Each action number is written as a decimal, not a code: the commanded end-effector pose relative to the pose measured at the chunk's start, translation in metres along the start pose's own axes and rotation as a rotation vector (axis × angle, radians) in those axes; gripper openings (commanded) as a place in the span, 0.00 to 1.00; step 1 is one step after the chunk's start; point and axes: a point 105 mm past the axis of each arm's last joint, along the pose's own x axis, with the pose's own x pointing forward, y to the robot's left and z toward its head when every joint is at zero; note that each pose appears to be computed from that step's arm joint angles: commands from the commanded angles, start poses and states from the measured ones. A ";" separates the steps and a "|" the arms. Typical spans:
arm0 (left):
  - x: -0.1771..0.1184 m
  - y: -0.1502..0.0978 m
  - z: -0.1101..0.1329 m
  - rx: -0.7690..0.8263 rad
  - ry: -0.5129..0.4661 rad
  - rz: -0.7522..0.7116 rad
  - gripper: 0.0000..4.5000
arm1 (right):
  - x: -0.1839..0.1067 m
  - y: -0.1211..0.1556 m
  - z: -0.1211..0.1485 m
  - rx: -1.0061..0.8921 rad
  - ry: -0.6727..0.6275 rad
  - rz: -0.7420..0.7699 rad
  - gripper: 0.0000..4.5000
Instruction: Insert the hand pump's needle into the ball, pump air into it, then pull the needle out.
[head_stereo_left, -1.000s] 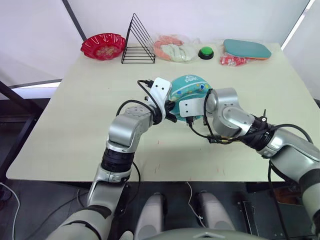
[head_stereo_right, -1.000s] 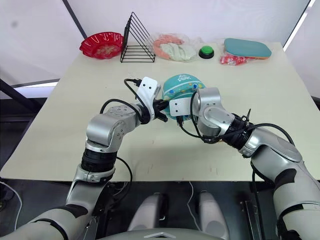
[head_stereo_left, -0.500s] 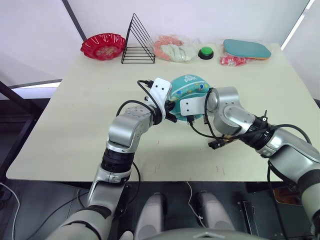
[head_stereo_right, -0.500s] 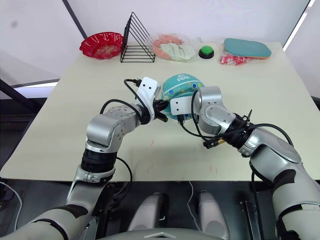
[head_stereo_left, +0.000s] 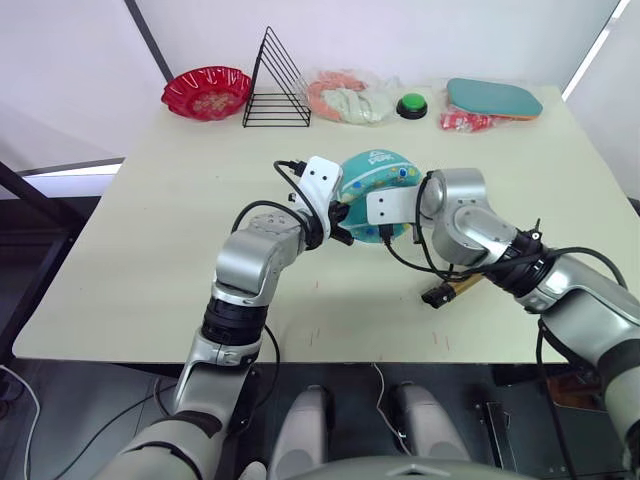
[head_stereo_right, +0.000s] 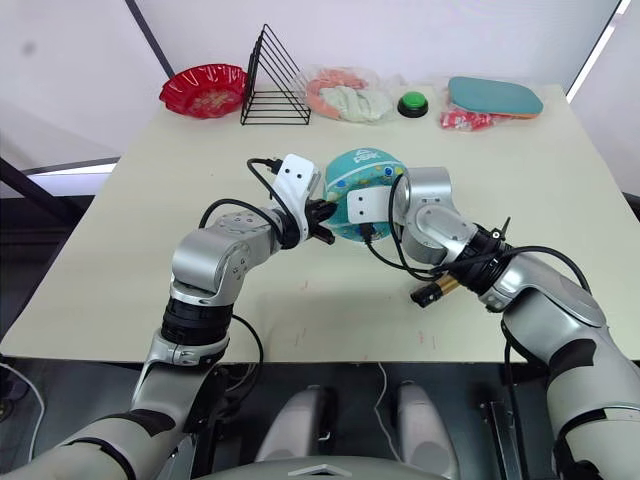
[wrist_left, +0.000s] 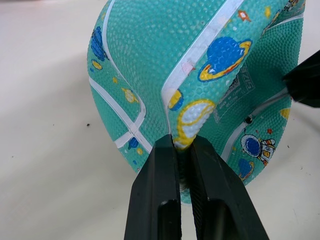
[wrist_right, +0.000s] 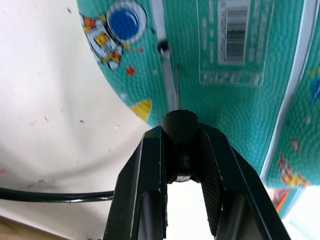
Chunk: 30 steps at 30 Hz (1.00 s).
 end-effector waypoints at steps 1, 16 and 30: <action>-0.005 0.001 0.006 0.009 -0.032 0.000 0.00 | -0.005 -0.007 0.000 0.018 -0.011 -0.026 0.08; -0.004 -0.001 0.006 0.008 -0.028 0.000 0.00 | -0.010 -0.001 0.017 0.026 -0.104 0.010 0.08; -0.004 -0.001 0.005 0.007 -0.025 0.001 0.00 | -0.008 -0.007 0.012 0.061 -0.082 -0.007 0.08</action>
